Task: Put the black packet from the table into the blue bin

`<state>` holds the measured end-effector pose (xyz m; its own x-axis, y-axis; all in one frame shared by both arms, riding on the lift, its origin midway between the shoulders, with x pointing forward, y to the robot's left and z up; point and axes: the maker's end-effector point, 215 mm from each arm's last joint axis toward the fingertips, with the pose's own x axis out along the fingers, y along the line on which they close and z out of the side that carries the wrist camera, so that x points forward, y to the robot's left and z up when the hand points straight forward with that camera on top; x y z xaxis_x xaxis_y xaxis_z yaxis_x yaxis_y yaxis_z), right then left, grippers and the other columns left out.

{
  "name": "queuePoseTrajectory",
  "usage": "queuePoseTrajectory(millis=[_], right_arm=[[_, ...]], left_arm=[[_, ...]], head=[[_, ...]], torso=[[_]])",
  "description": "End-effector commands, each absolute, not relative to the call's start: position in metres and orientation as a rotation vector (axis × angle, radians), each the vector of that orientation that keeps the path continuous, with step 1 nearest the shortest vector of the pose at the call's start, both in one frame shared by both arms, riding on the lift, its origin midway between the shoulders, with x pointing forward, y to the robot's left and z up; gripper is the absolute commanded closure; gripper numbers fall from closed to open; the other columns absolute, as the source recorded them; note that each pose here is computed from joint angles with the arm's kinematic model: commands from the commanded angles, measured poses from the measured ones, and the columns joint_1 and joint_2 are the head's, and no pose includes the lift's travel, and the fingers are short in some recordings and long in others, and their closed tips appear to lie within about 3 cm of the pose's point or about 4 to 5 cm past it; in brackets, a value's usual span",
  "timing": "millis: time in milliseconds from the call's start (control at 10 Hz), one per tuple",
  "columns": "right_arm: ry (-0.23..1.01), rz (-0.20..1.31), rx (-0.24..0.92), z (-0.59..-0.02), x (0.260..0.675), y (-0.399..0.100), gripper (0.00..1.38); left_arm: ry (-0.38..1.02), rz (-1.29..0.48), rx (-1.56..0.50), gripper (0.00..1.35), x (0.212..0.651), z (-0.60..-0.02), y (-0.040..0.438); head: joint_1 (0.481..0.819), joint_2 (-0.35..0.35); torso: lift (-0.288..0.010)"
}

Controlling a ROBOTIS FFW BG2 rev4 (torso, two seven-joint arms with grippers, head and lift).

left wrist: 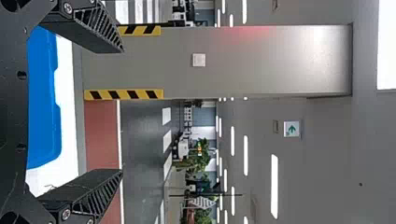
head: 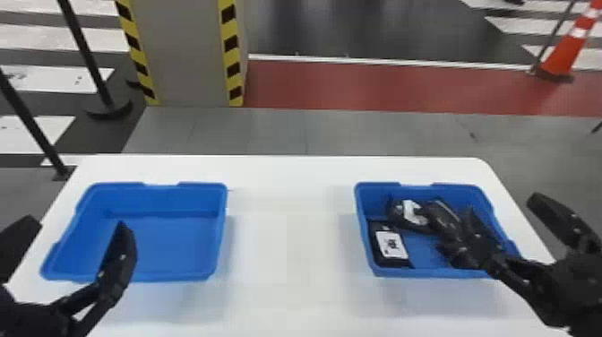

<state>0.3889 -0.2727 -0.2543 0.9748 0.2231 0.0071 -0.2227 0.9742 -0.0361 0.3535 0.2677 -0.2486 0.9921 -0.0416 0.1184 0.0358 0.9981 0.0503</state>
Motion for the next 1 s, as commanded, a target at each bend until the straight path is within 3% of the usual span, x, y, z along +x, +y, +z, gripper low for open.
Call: queuePoseTrajectory(millis=[0, 200, 900], right_arm=[[-0.033, 0.252, -0.040, -0.238, 0.370, -0.256, 0.10], [-0.004, 0.248, -0.037, -0.256, 0.353, -0.258, 0.10], [0.019, 0.234, -0.015, -0.274, 0.349, -0.261, 0.10]], left_arm=[[-0.124, -0.042, 0.048, 0.11, 0.355, -0.247, 0.266], [-0.121, -0.041, 0.047, 0.11, 0.354, -0.248, 0.267], [-0.121, -0.046, 0.045, 0.11, 0.357, -0.248, 0.265]], head=[[0.695, -0.015], [0.695, 0.016], [0.695, 0.002]], torso=[[-0.110], [-0.110], [-0.110]])
